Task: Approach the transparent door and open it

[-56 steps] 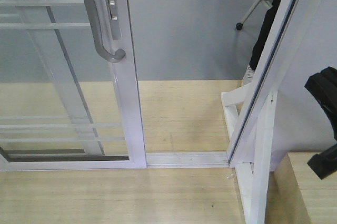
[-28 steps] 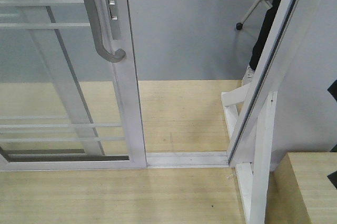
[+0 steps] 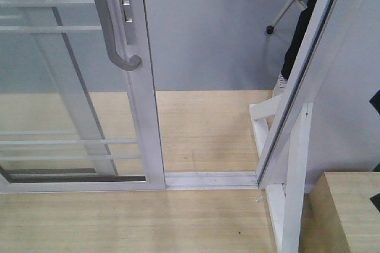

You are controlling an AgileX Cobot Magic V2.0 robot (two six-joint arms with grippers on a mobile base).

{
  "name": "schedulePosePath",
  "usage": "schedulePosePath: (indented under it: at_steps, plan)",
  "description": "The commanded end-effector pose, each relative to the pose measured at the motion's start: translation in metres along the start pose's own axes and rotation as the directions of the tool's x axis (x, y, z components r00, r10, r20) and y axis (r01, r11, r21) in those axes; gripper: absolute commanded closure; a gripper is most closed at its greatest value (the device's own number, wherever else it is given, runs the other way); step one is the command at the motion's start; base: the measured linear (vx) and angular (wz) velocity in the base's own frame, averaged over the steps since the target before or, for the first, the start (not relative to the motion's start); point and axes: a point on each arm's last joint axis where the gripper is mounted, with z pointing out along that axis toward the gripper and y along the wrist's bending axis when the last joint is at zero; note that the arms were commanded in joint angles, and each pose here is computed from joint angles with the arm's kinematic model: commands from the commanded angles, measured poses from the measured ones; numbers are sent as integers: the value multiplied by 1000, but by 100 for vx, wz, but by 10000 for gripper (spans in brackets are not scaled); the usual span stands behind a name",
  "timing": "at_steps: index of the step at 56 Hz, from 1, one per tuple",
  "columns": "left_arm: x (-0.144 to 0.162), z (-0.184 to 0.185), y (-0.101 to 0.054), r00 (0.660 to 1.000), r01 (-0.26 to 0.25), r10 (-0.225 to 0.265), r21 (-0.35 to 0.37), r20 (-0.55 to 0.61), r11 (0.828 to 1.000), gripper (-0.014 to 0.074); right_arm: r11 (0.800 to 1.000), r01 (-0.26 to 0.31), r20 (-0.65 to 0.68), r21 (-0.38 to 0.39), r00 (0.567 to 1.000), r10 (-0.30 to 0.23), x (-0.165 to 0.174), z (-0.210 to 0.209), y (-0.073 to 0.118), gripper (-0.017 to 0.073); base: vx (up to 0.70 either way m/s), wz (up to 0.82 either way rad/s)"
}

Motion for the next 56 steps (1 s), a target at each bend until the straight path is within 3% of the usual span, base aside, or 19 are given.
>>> schedulePosePath:
  at_steps: [1, 12, 19, 27, 39, 47, 56]
  plan:
    - [-13, -1, -1, 996, 17, -18, 7, 84, 1000, 594, 999, 2, 32, 39, 999, -3, -10, 1, -4, 561, 0, 0]
    - [-14, -1, -1, 996, 17, -18, 7, 88, 1000, 594, 999, 2, 33, 41, 999, -3, -10, 1, -5, 561, 0, 0]
    - [-8, -2, 1, 998, -37, 37, -16, 52, 999, 594, 999, 2, 33, 41, 999, -3, -10, 1, -5, 561, 0, 0]
    - [34, 3, 3, 998, -57, 58, -24, 24, 998, 594, 999, 2, 33, 42, 999, -3, -10, 1, -5, 561, 0, 0]
    - [99, 22, 5, 995, -60, 61, -22, 75, 998, 594, 999, 2, 33, 42, 999, -3, -10, 1, -5, 561, 0, 0]
    - [96, 21, 5, 992, -98, 100, -29, 72, 995, 594, 999, 2, 33, 44, 999, -3, -10, 1, -5, 561, 0, 0]
    - [97, 21, 5, 993, -99, 101, -29, 66, 995, 594, 999, 2, 33, 43, 999, -3, -10, 1, -5, 561, 0, 0]
